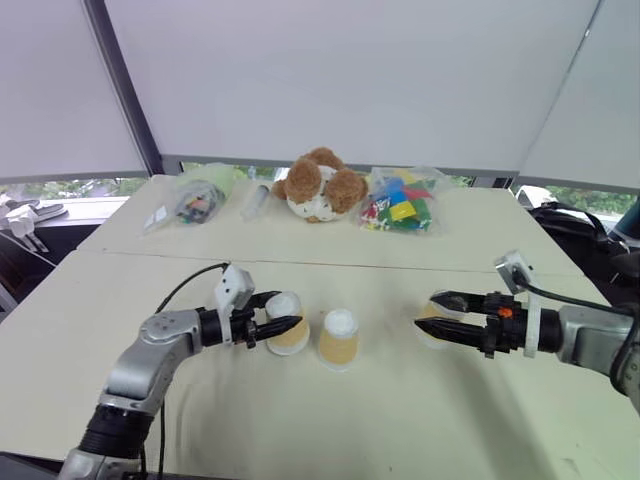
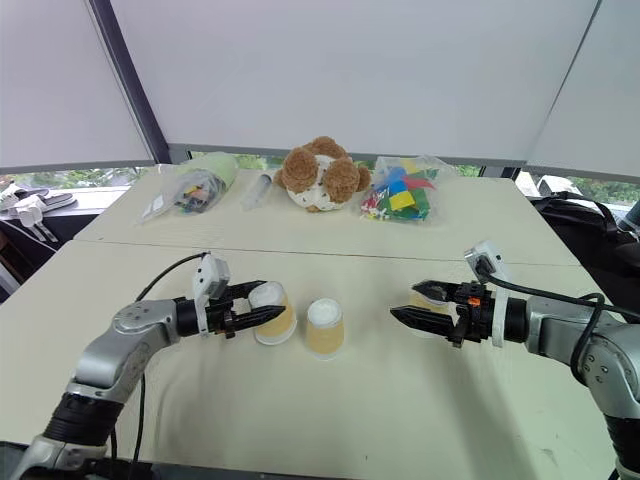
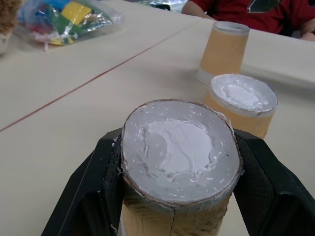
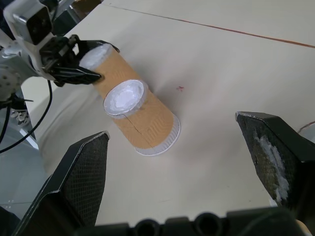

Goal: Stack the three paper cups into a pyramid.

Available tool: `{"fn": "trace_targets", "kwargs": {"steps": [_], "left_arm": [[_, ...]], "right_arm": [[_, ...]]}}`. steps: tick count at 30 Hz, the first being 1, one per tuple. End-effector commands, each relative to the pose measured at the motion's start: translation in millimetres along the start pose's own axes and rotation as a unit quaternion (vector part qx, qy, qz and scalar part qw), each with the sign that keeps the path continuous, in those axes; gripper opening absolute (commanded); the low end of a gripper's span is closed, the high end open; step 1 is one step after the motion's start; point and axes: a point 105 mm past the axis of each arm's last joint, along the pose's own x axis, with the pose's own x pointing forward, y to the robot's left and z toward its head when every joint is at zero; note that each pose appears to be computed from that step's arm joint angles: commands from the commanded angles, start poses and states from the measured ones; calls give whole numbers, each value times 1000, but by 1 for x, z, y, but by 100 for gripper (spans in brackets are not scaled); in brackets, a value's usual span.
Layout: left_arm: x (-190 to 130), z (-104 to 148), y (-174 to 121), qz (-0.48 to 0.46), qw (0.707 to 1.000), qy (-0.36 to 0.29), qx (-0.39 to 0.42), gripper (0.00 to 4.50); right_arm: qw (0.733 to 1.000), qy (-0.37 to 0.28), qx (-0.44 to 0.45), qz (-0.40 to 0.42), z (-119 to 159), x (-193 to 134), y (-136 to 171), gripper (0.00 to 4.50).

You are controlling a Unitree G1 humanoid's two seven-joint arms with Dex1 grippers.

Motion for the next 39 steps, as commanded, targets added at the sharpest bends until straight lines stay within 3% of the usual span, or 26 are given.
{"fn": "trace_targets", "kwargs": {"steps": [1,15,27,31,39], "left_arm": [[7,18,-2,-9,999,-18,32,237],[15,11,-7,-30,999,10,42,237],[14,-4,-10,-33,998,29,38,237],[15,-5,-11,-35,999,19,25,432],[3,-1,-5,-8,999,22,32,442]], "right_arm": [[1000,-6,-21,-1,10,-9,7,450],[999,30,-16,32,-8,-7,32,450],[999,25,-19,28,-2,5,34,450],[999,25,-18,25,-3,3,32,450],[1000,12,-16,-7,-3,-7,18,450]]}}
